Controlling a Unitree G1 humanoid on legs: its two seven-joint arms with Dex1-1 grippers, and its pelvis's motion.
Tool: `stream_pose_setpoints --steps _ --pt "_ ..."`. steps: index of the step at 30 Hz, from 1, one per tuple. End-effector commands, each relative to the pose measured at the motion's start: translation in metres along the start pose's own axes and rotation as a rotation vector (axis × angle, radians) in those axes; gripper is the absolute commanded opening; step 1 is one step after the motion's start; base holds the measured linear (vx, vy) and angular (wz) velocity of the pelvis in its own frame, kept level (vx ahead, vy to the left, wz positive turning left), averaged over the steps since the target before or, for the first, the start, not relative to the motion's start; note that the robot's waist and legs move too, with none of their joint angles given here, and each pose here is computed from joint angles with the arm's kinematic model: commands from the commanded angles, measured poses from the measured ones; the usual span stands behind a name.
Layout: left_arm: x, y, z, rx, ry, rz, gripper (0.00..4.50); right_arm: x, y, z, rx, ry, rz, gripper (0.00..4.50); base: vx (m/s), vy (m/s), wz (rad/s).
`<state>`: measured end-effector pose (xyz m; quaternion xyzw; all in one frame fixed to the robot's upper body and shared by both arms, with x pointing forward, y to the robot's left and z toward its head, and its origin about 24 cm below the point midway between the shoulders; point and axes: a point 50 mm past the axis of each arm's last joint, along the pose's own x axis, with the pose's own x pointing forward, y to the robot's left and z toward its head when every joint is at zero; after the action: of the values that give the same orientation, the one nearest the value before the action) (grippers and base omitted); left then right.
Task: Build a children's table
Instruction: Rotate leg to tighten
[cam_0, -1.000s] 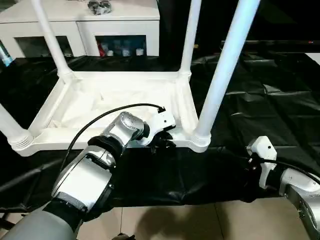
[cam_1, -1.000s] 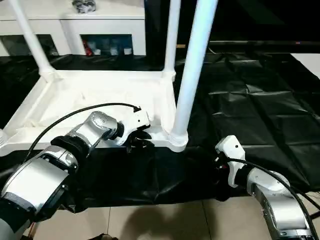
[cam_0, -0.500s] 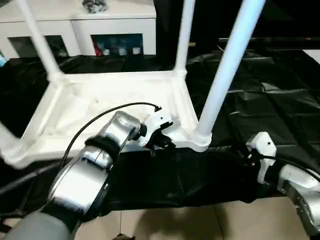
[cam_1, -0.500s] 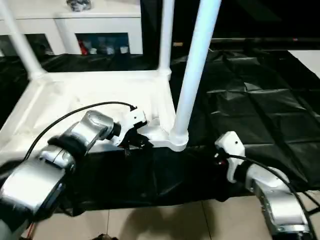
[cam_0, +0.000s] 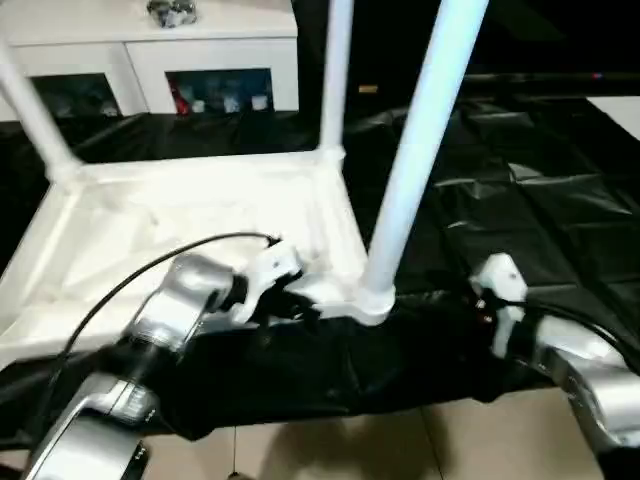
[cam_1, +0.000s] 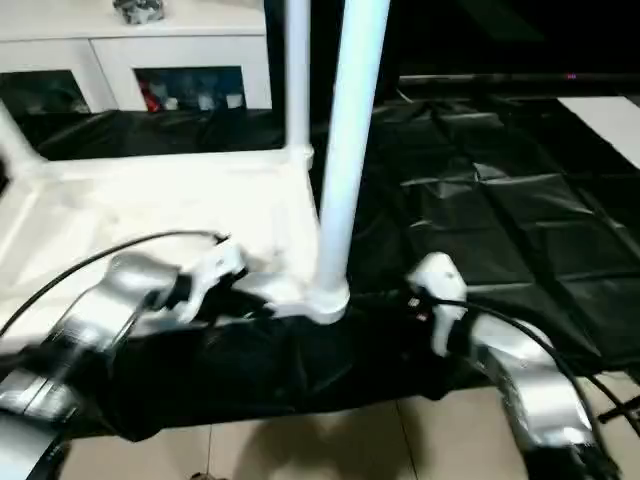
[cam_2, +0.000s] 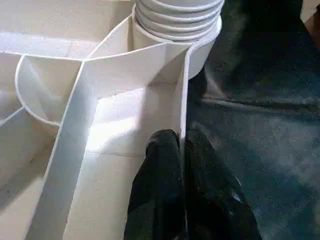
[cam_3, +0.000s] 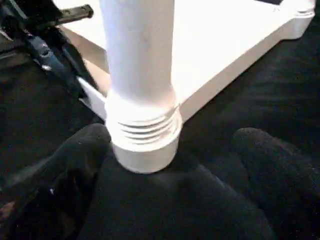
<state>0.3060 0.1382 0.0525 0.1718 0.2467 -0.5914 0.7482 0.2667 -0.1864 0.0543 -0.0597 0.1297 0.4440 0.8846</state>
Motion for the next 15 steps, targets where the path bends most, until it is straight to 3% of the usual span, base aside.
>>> stream_pose_setpoints --steps 1,7,14,15 --pt "0.000 -0.008 -0.019 -0.094 0.028 0.001 0.00 0.010 -0.002 0.003 -0.028 0.006 0.014 4.49 0.000 0.000 0.00" --pt "0.005 -0.013 -0.014 -0.024 -0.012 -0.016 0.00 0.031 -0.005 0.009 -0.081 0.017 0.093 4.49 0.000 0.000 0.00" --pt "0.007 -0.014 -0.013 -0.017 -0.006 -0.017 0.00 0.043 -0.009 0.011 -0.110 0.033 0.135 4.49 0.000 0.000 0.00" --pt "0.007 -0.014 -0.013 -0.019 -0.006 -0.016 0.00 0.045 -0.010 0.011 -0.116 0.034 0.139 4.21 0.000 0.000 0.00"
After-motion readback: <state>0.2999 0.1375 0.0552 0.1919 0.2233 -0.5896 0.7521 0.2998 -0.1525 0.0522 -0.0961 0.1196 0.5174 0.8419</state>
